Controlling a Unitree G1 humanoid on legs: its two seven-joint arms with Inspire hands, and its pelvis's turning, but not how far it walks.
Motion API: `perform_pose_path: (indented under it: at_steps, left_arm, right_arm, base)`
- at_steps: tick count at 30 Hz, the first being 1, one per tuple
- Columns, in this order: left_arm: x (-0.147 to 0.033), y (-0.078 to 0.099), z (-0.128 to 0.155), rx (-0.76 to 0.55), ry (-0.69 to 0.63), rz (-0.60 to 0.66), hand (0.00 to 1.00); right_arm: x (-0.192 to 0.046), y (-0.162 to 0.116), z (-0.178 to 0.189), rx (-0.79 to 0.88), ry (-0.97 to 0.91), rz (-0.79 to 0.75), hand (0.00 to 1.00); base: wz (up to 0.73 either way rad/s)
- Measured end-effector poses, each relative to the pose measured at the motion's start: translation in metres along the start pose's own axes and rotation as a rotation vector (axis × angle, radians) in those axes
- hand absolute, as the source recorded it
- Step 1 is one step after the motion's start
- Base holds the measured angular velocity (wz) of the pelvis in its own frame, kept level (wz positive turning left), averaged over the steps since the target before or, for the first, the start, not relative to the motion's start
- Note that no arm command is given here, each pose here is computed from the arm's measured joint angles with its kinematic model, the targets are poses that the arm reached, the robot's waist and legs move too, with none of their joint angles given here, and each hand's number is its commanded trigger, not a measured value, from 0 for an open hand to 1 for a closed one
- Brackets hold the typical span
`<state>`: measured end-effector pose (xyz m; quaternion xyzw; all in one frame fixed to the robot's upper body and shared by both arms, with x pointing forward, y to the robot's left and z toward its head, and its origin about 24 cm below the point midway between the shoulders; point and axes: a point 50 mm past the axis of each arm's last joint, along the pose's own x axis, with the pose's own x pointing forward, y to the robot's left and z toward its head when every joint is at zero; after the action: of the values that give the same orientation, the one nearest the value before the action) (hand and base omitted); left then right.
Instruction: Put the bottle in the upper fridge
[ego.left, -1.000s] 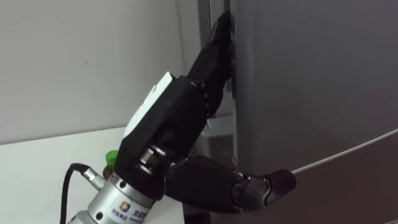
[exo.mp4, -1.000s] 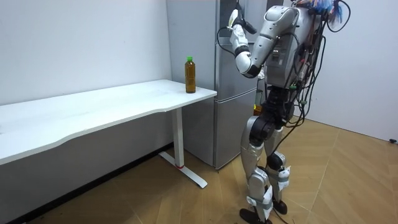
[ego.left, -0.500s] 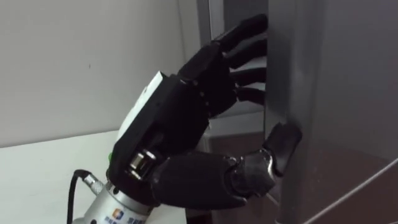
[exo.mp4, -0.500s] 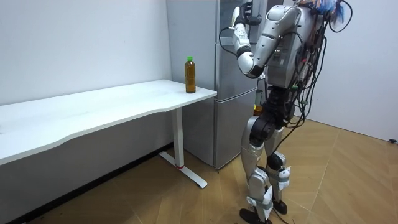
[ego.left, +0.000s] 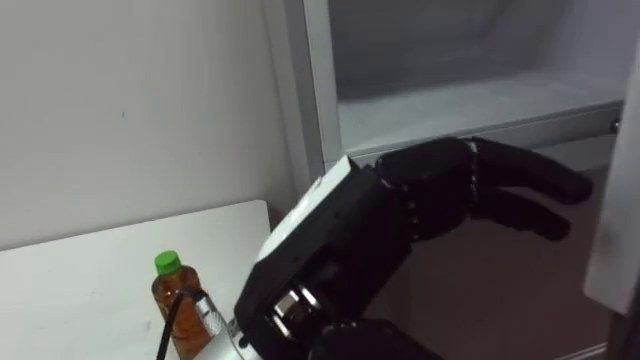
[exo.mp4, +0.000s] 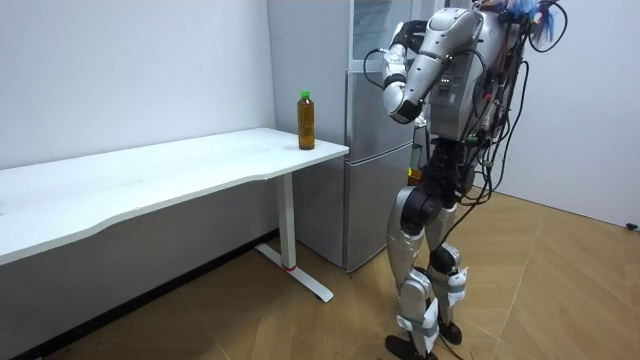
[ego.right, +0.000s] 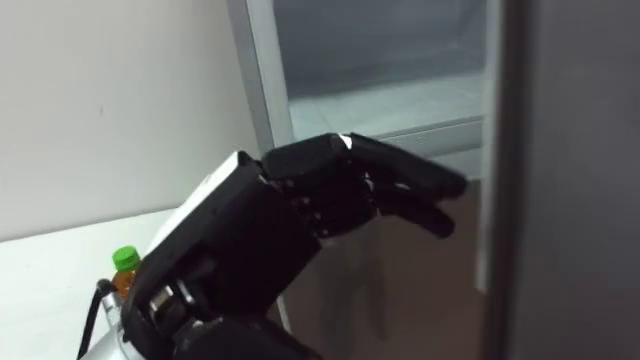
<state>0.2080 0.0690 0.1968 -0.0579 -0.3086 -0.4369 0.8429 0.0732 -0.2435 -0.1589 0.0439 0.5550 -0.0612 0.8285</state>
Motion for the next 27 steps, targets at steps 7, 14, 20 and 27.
perform_pose_path:
  at_steps: [7, 14, 20, 27]
  left_arm:
    - [0.005, -0.002, 0.002, 0.013, -0.004, -0.072, 0.0]
    - [0.011, -0.004, 0.006, 0.032, -0.02, -0.138, 0.0]
    - [0.013, -0.01, 0.004, 0.028, -0.002, -0.193, 0.0]
    - [0.013, -0.015, -0.014, -0.023, 0.065, -0.209, 0.0]
  right_arm:
    - [-0.001, -0.002, -0.004, 0.072, -0.001, -0.009, 0.0]
    - [-0.003, -0.003, -0.009, 0.147, -0.004, -0.004, 0.0]
    - [-0.003, -0.003, -0.008, 0.157, -0.007, 0.0, 0.0]
    - [-0.004, -0.009, -0.006, 0.153, -0.016, 0.004, 0.0]
  base:
    - [-0.14]
    - [-0.21]
    - [-0.16]
    - [-0.21]
